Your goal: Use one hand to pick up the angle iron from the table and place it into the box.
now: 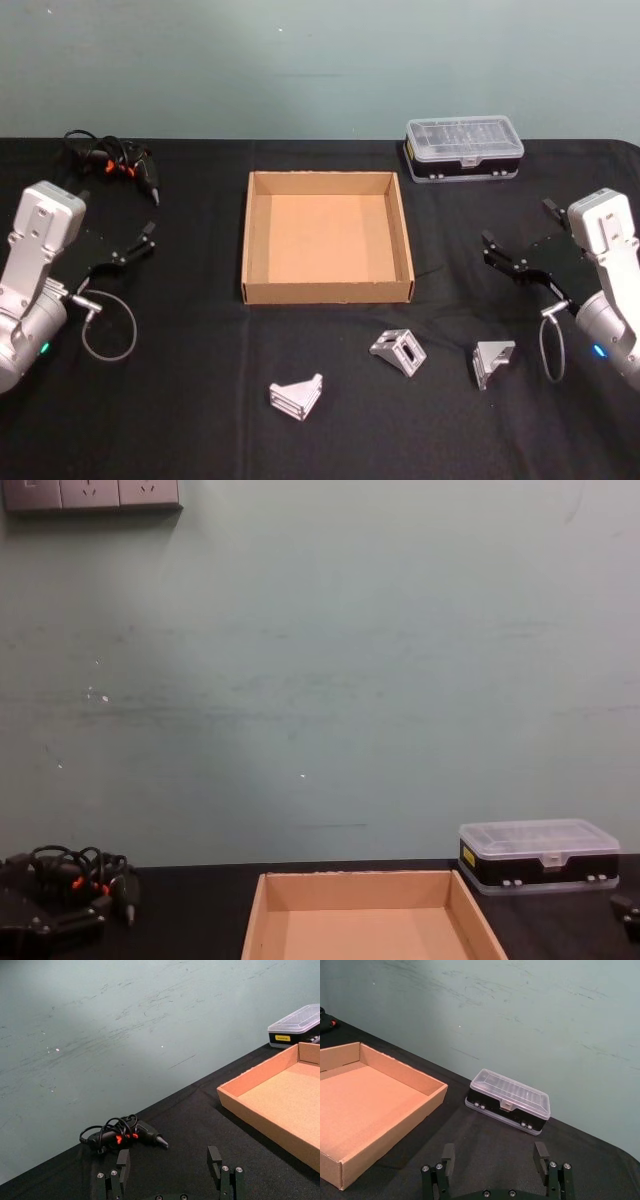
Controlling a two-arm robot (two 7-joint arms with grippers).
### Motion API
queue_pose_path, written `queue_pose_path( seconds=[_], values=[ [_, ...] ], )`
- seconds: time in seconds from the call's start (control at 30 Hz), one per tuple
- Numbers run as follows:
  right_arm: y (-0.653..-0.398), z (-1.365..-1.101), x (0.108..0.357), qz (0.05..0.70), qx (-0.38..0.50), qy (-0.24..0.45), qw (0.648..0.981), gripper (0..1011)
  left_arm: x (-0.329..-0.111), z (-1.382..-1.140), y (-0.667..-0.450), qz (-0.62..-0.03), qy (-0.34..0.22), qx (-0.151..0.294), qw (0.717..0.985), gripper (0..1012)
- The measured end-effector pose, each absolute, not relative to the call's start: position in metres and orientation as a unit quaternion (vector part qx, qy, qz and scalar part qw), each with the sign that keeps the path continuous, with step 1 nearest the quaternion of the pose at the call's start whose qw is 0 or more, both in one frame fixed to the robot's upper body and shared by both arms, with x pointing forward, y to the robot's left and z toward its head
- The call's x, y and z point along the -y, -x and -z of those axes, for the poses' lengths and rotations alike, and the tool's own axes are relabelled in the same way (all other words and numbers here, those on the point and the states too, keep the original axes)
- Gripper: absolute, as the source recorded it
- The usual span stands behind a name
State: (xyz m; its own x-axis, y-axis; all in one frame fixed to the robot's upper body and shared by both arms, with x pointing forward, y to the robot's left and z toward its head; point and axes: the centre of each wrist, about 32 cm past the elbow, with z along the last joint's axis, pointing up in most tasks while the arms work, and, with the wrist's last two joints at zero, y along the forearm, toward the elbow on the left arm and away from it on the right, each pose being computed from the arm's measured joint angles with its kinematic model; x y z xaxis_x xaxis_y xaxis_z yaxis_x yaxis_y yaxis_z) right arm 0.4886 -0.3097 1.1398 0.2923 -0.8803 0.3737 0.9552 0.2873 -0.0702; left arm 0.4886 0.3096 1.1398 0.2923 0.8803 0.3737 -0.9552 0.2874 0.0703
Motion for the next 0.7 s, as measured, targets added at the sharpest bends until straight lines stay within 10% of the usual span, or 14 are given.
queue_pose_path(
  seconds=[0.7],
  values=[
    [-0.473,-1.152,0.308,0.574,0.134,0.123,0.798,1000,-0.310,-1.140,-0.489,-0.580,-0.141,0.132,0.791,1011]
  ],
)
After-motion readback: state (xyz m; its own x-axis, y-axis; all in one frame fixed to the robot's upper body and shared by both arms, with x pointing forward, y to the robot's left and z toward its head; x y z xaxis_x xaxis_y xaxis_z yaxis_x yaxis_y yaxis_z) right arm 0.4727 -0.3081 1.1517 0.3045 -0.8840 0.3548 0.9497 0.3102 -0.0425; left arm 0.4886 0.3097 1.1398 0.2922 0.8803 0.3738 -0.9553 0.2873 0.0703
